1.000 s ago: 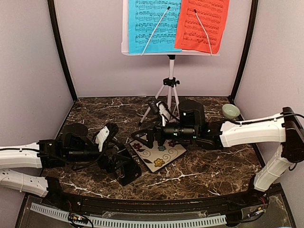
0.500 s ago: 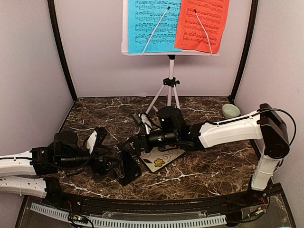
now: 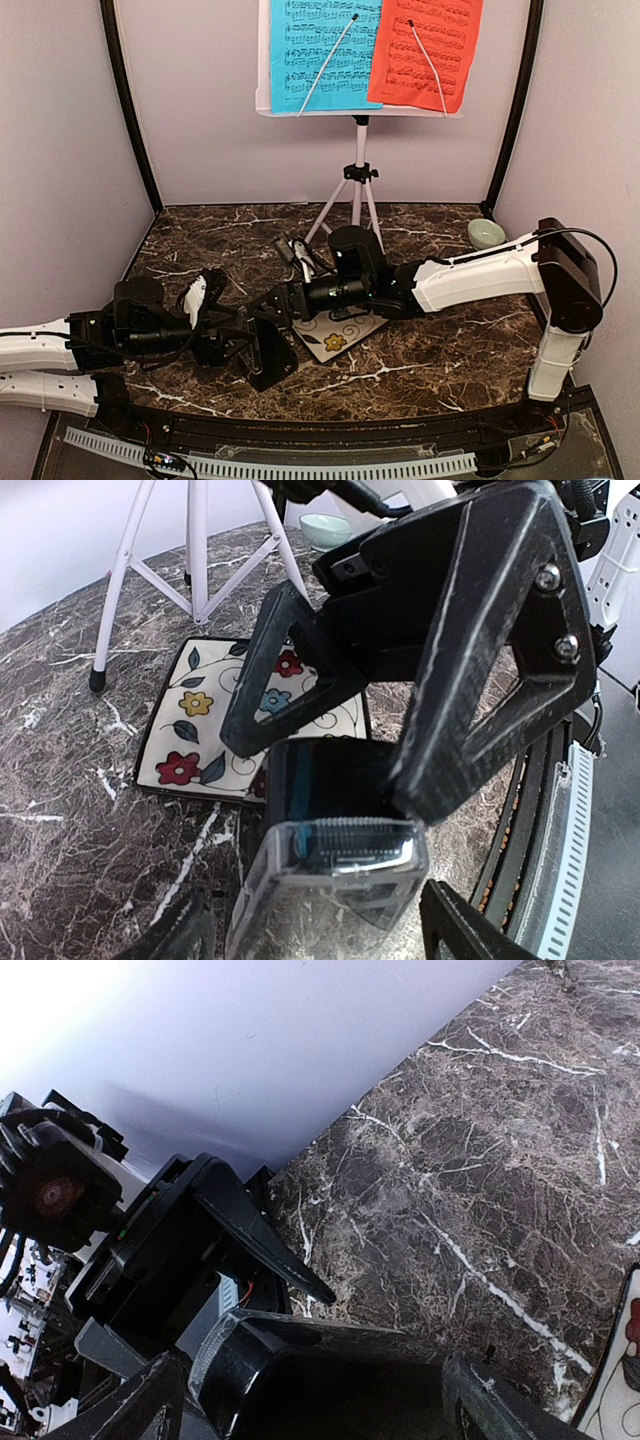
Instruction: Set up the instrument practice props
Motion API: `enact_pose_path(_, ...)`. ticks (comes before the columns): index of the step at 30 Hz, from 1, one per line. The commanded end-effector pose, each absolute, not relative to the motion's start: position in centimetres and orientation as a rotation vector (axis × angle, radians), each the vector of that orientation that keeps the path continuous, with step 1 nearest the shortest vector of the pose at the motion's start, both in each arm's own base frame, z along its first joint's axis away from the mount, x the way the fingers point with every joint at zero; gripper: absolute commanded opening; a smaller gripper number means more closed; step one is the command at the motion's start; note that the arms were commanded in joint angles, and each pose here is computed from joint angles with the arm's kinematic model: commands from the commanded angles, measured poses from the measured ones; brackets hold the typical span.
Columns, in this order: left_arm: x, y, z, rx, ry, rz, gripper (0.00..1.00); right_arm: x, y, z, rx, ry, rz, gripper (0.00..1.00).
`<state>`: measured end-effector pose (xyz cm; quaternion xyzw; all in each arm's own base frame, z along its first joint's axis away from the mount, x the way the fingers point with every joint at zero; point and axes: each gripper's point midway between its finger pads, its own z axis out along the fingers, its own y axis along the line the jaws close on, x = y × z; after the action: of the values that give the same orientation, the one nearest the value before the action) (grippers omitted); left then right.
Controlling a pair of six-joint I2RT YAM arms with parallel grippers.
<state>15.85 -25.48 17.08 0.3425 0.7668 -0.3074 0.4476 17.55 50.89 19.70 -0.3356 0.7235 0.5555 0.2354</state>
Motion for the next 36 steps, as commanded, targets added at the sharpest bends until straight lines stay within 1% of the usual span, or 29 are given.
enact_pose_path(1,15.8,-26.6,18.2,0.904,1.855,-0.771,0.71,17.2,50.9,18.5,-0.91,1.987,1.536,0.9)
enact_pose_path(5,15.9,-27.0,18.0,0.926,1.874,-0.762,0.68,17.4,50.7,17.5,-0.901,2.009,1.515,0.85)
enact_pose_path(10,16.0,-26.9,18.8,0.925,1.858,-0.755,0.65,17.5,50.7,17.6,-0.88,2.01,1.522,0.75)
enact_pose_path(16,15.7,-26.0,20.5,0.902,1.822,-0.758,0.61,17.7,50.7,17.3,-0.873,2.025,1.508,0.71)
enact_pose_path(19,15.6,-25.9,20.7,0.909,1.82,-0.755,0.57,17.8,50.7,16.8,-0.876,2.039,1.499,0.69)
enact_pose_path(22,15.6,-26.2,20.4,0.919,1.833,-0.758,0.49,17.7,50.8,16.8,-0.885,2.038,1.495,0.67)
enact_pose_path(23,15.6,-26.4,20.4,0.923,1.833,-0.766,0.48,17.7,50.8,16.7,-0.888,2.041,1.487,0.66)
enact_pose_path(24,15.7,-26.7,20.3,0.925,1.835,-0.771,0.47,17.7,50.8,16.7,-0.892,2.04,1.482,0.66)
enact_pose_path(27,15.9,-27.0,19.8,0.943,1.864,-0.75,0.5,17.7,50.9,16.7,-0.894,2.04,1.474,0.63)
enact_pose_path(30,16.1,-27.1,19.6,0.953,1.872,-0.734,0.5,17.9,50.9,16.6,-0.889,2.042,1.461,0.59)
enact_pose_path(32,16.0,-27.1,19.8,0.959,1.864,-0.736,0.47,17.9,50.9,16.5,-0.894,2.045,1.453,0.56)
enact_pose_path(36,15.8,-26.6,19.7,0.956,1.874,-0.73,0.38,18.2,50.7,15.8,-0.893,2.073,1.406,0.52)
